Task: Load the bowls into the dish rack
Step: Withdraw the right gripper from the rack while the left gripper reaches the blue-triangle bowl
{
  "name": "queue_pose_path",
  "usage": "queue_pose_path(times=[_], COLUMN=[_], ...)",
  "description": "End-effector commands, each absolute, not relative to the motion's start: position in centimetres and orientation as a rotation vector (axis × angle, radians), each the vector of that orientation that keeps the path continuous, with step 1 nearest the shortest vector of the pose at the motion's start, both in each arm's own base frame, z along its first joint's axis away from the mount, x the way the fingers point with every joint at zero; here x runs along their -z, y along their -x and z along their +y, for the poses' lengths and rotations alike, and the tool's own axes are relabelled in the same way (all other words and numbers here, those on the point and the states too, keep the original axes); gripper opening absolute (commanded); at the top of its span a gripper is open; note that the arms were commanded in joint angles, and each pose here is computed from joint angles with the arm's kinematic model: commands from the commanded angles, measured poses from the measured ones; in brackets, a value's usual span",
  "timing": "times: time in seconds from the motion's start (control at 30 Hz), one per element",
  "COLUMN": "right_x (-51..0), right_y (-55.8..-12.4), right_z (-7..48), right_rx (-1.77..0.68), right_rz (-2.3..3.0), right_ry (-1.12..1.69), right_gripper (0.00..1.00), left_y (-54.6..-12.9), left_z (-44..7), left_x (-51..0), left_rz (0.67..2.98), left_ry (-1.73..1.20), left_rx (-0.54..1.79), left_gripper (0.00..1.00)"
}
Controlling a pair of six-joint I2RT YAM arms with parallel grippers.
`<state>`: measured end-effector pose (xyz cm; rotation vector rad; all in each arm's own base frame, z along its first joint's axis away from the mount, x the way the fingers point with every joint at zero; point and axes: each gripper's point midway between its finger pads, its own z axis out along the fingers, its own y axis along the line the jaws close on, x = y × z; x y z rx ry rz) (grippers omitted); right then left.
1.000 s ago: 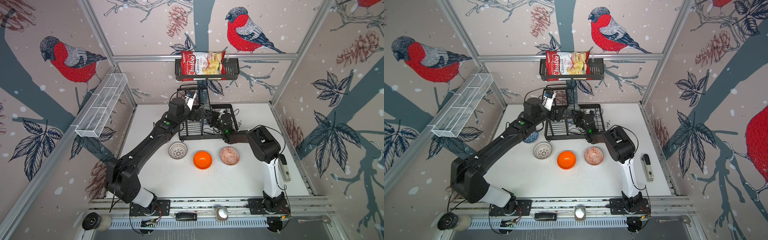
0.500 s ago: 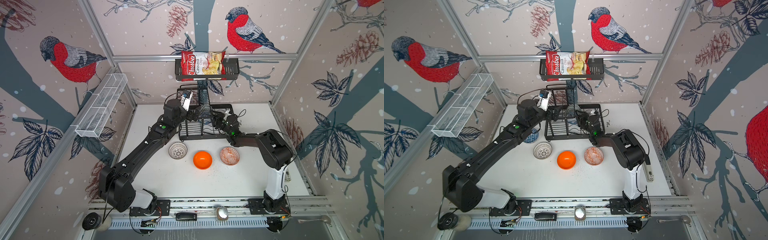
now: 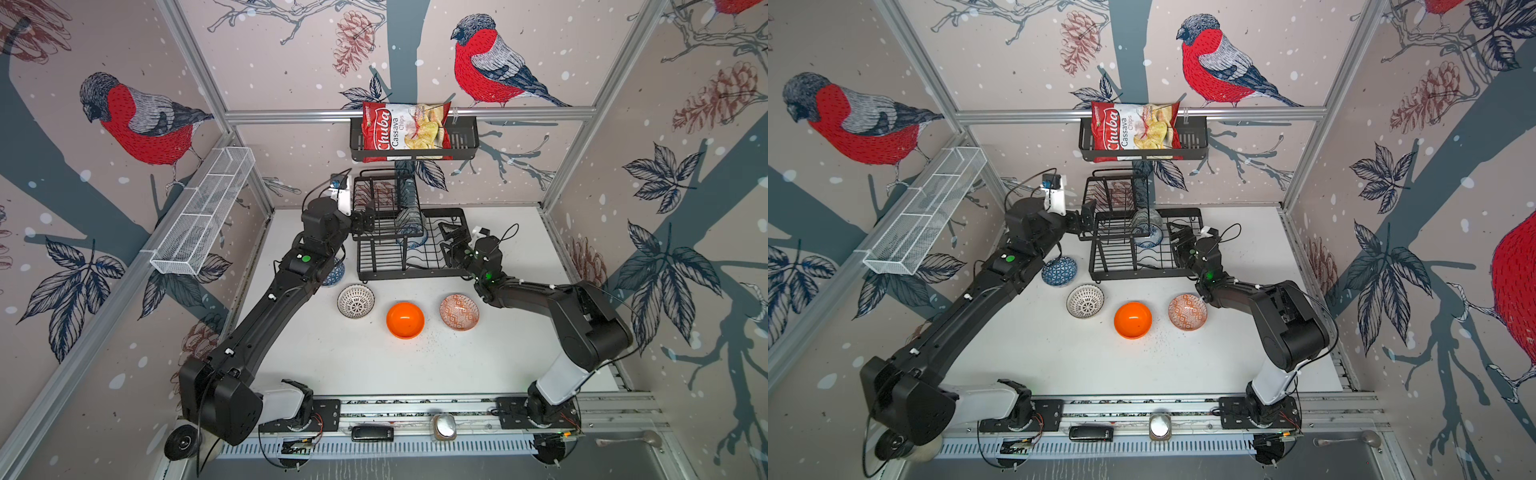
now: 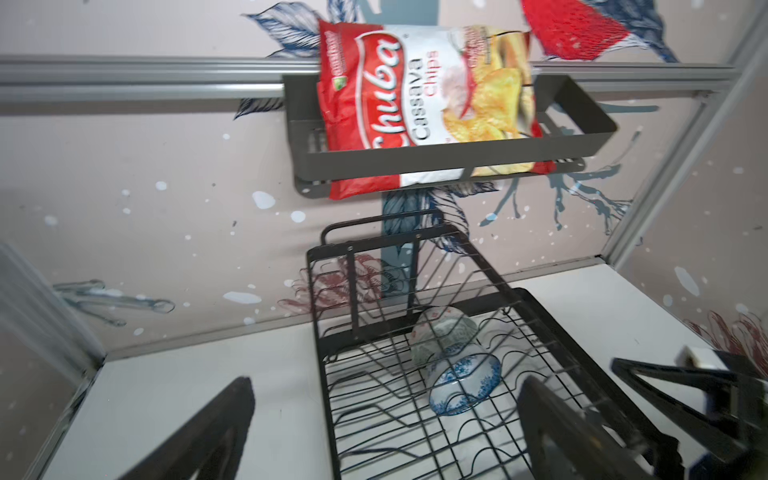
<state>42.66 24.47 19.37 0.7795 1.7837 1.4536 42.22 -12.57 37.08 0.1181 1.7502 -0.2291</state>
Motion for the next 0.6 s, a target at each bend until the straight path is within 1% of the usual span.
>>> queue_pose_path(times=[0.0,0.1,0.23,0.33,0.43,0.57], right_x=[-19.4,-20.0,-22.1,-24.3,-27.1,-30.7], right_y=[-42.3,-42.3,-42.4,-42.6,-42.6,-42.2], right_z=[23.7,23.3,22.3,21.3,20.4,20.2], right_rx=[-1.403,-1.353,-1.243,-1.125,-1.005,-0.877], right_rz=[1.8,1.832,1.852,1.864,1.847,1.818], right_ry=[-0.753,-0.722,-0.642,-0.556,-0.461,-0.302], right_gripper=[1.0,1.0,1.0,1.0,1.0,1.0], left_y=[-42.3,-42.4,-41.9,-40.7,-39.3,-37.9], left_z=[-9.5,-5.8,-1.1,1.7,3.0,3.9], left_x=[-34.9,-32.2,-26.6,-22.7,-19.4,-16.6], left_rz=[1.859,1.933,2.033,2.084,2.13,2.168], left_ry=[0.052,0.219,0.487,0.634,0.72,0.806], left_rx=[0.323,0.359,0.426,0.35,0.283,0.242], left_gripper=[0.99,0.98,0.98,0.98,0.98,0.98])
